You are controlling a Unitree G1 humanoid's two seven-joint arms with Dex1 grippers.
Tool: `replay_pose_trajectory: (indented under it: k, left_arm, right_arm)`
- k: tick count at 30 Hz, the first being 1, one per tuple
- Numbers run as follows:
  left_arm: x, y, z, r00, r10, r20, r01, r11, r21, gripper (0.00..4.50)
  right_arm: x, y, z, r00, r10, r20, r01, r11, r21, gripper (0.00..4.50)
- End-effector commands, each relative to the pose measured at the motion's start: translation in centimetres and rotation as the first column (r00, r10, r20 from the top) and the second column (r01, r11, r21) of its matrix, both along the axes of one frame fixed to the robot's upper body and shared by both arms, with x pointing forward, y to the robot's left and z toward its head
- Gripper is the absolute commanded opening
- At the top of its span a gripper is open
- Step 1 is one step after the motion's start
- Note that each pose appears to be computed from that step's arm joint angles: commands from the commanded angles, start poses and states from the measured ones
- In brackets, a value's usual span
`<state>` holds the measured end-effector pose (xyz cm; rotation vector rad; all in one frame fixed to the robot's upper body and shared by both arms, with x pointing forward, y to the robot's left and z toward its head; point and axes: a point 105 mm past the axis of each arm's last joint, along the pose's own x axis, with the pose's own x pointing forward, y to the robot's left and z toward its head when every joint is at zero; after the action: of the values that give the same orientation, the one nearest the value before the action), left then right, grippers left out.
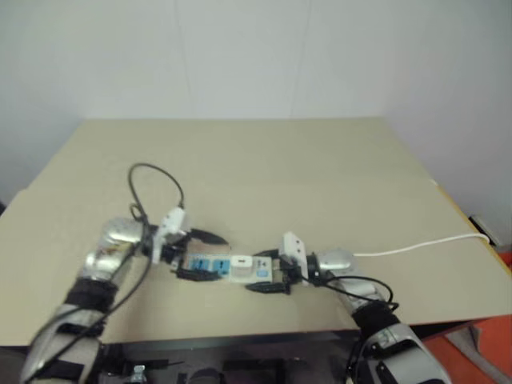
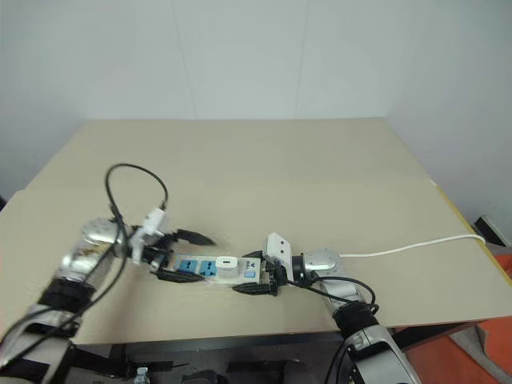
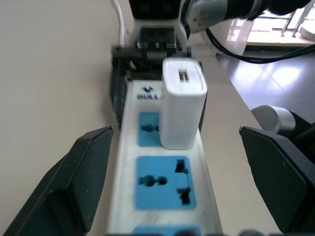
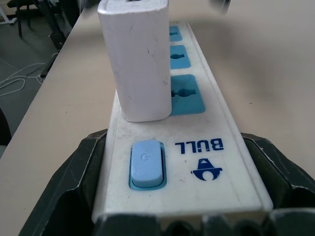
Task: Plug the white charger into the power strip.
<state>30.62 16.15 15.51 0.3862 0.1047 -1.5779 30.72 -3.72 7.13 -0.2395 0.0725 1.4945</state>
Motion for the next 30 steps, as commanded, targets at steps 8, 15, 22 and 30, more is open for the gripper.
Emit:
replay_pose_trajectory:
  k: [8,15,22,30]
  left_arm:
    - [0.1,1.7,4.2,0.991,-0.008,0.131,0.009,1.0,-0.003,4.5]
    - [-0.1,2.3,3.7,0.99,0.001,0.14,-0.004,1.0,0.016,4.5]
    - [-1.6,3.6,2.6,0.994,0.017,0.111,-0.021,0.999,0.035,4.5]
    - [-3.2,5.6,2.7,0.99,0.106,0.097,-0.11,0.993,0.036,4.5]
  right_arm:
    - [0.1,-1.7,1.3,0.998,-0.037,0.057,0.037,0.999,-0.01,4.48]
    - [-0.7,-6.5,4.4,0.974,-0.172,0.15,0.173,0.985,0.002,4.48]
    - [-3.1,-12.2,6.6,0.936,-0.301,0.183,0.313,0.949,-0.042,4.48]
    - [-4.9,-16.9,9.3,0.88,-0.422,0.217,0.441,0.896,-0.044,4.48]
